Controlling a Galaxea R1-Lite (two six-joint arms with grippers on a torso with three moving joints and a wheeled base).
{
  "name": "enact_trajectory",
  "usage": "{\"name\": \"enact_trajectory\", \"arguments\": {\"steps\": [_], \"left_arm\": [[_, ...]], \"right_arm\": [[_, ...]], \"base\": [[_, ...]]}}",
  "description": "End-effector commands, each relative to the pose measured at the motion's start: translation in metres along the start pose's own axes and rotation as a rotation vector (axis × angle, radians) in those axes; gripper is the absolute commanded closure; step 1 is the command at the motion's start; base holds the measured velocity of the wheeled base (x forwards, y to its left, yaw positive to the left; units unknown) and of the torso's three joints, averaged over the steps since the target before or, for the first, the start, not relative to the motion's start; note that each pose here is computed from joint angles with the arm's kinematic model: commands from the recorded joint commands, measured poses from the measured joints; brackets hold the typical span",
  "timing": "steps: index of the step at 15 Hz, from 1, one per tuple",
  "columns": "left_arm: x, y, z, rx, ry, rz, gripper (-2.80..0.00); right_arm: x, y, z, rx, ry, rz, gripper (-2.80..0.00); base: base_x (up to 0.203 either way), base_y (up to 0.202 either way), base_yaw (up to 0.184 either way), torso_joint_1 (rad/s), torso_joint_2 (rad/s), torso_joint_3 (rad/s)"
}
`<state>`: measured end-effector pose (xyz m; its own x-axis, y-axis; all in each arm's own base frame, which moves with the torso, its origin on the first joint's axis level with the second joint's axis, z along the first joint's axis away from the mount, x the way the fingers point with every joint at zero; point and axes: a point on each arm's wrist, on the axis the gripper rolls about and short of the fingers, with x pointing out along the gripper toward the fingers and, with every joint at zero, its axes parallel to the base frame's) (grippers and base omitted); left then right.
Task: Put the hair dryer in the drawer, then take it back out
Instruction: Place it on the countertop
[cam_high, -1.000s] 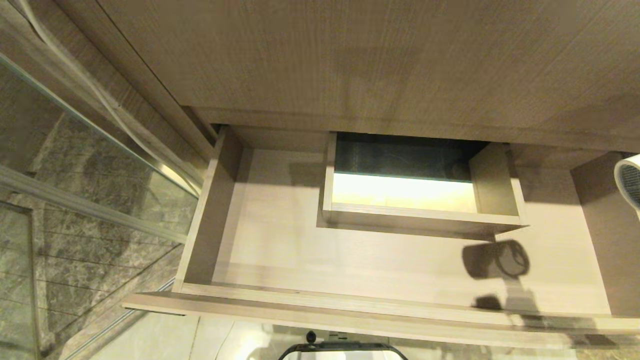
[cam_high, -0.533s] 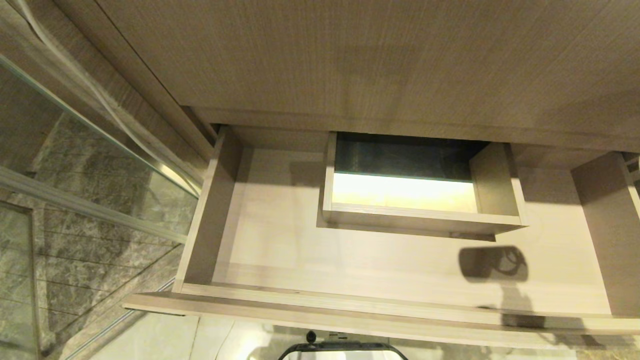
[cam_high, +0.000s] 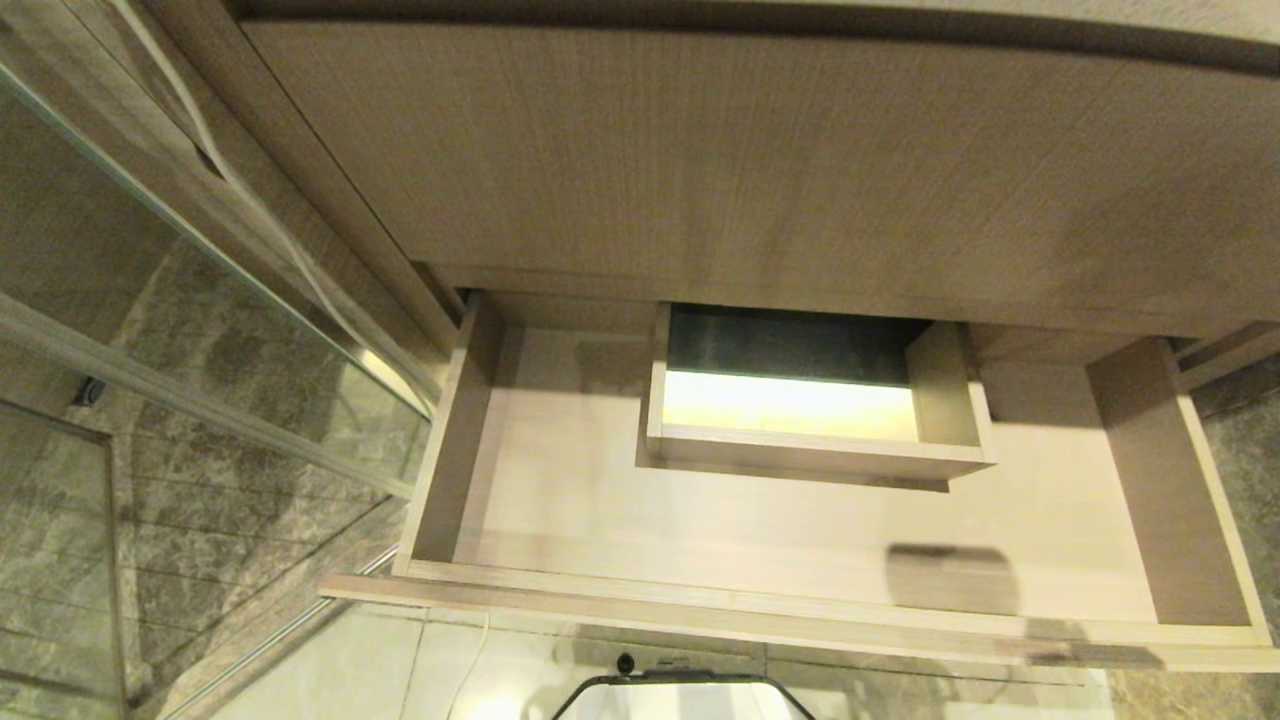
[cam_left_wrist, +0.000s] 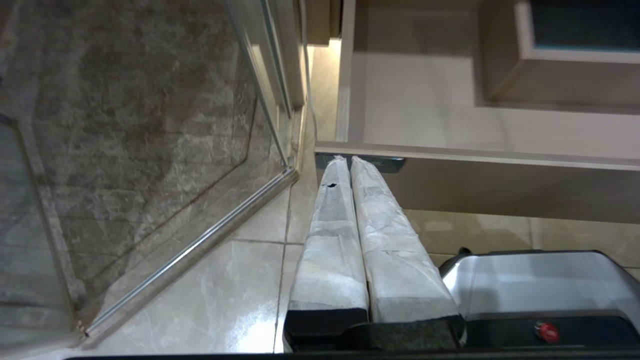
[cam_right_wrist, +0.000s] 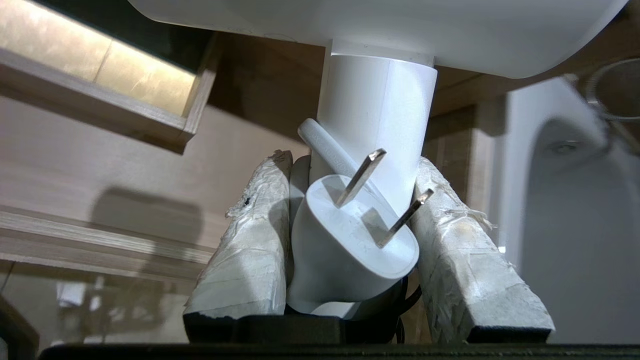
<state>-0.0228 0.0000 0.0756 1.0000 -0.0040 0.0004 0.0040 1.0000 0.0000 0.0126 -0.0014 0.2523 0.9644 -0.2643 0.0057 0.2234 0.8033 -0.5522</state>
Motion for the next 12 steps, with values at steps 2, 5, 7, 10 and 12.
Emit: {"name": "enact_trajectory", "arguments": {"steps": [2,5,7,10,12], "left_arm": [[0.000,0.000,-0.001,0.000,0.002,-0.001,0.00],[0.000,0.000,0.000,0.000,0.000,-0.001,0.00],[0.000,0.000,0.000,0.000,0.000,0.001,0.00],[0.000,0.000,0.000,0.000,0.000,0.000,0.00],[0.000,0.000,0.000,0.000,0.000,-0.001,0.00]], "right_arm": [[-0.008,0.002,-0.001,-0.009,-0.023,-0.012,0.00],[-0.020,0.007,-0.003,-0.013,-0.050,-0.027,0.00],[-0.023,0.008,-0.003,-0.016,-0.061,-0.034,0.00],[-0.024,0.007,-0.003,-0.016,-0.062,-0.035,0.00],[-0.026,0.005,0.002,-0.019,-0.080,-0.049,0.00]], "base": [[0.000,0.000,0.000,0.170,-0.50,-0.223],[0.000,0.000,0.000,0.442,-0.49,-0.236],[0.000,0.000,0.000,0.326,-0.50,-0.242],[0.000,0.000,0.000,0.290,-0.53,-0.255],[0.000,0.000,0.000,0.291,-0.53,-0.257]]}}
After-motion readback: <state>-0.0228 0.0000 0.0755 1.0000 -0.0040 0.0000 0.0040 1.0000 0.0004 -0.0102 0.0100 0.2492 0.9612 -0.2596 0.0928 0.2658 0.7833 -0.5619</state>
